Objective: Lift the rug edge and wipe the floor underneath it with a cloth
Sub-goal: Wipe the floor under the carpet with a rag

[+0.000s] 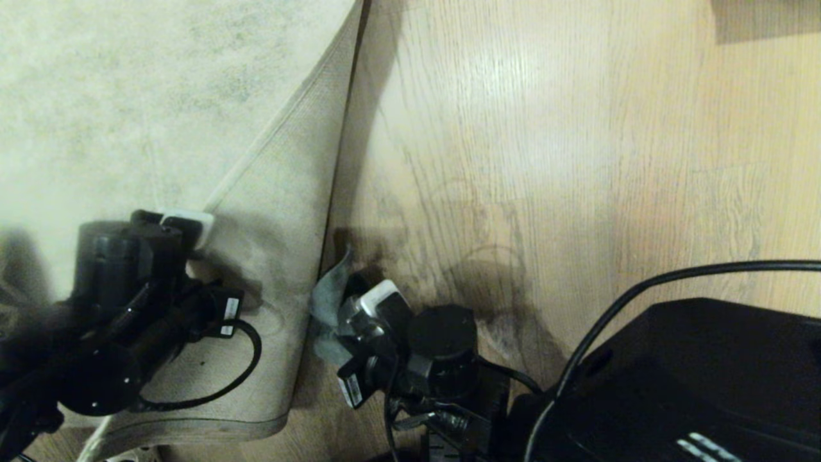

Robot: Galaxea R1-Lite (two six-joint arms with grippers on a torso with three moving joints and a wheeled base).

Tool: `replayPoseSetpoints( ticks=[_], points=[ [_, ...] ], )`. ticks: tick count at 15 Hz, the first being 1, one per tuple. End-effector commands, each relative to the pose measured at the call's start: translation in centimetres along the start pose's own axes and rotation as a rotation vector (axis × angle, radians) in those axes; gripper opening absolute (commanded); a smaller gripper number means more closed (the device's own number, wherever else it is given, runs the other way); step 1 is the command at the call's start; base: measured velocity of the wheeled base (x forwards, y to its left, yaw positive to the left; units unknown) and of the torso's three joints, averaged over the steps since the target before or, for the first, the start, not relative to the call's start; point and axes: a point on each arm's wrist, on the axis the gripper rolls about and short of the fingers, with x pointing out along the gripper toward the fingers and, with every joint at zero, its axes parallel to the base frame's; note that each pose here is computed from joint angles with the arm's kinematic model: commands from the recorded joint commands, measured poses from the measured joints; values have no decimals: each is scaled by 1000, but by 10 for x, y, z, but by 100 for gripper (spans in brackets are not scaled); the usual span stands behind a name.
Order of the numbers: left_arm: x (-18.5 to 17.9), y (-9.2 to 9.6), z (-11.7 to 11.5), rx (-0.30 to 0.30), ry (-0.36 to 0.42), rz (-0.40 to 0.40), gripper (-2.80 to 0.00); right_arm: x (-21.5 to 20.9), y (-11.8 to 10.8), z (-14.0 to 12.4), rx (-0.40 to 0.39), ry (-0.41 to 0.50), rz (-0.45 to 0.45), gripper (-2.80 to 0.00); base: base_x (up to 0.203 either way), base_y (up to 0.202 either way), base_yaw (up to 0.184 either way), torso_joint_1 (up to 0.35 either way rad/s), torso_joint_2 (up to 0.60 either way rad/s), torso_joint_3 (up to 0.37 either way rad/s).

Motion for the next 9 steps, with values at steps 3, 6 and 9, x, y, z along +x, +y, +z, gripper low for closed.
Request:
replayPoseSetpoints(
  ticks=[3,6,9],
  points=[
    [-1,-2,-3,8,5,-3,-280,36,-34,-8,13,-53,-83,-280,0,0,0,0,0,0],
    [-1,-2,-4,10,7,-4,-280,51,-62,15,21,-129,-144,-280,0,0,0,0,0,0],
    [-2,-2,-5,11,9,-4,-280,61,-85,43,21,-195,-192,-280,0,0,0,0,0,0]
  ],
)
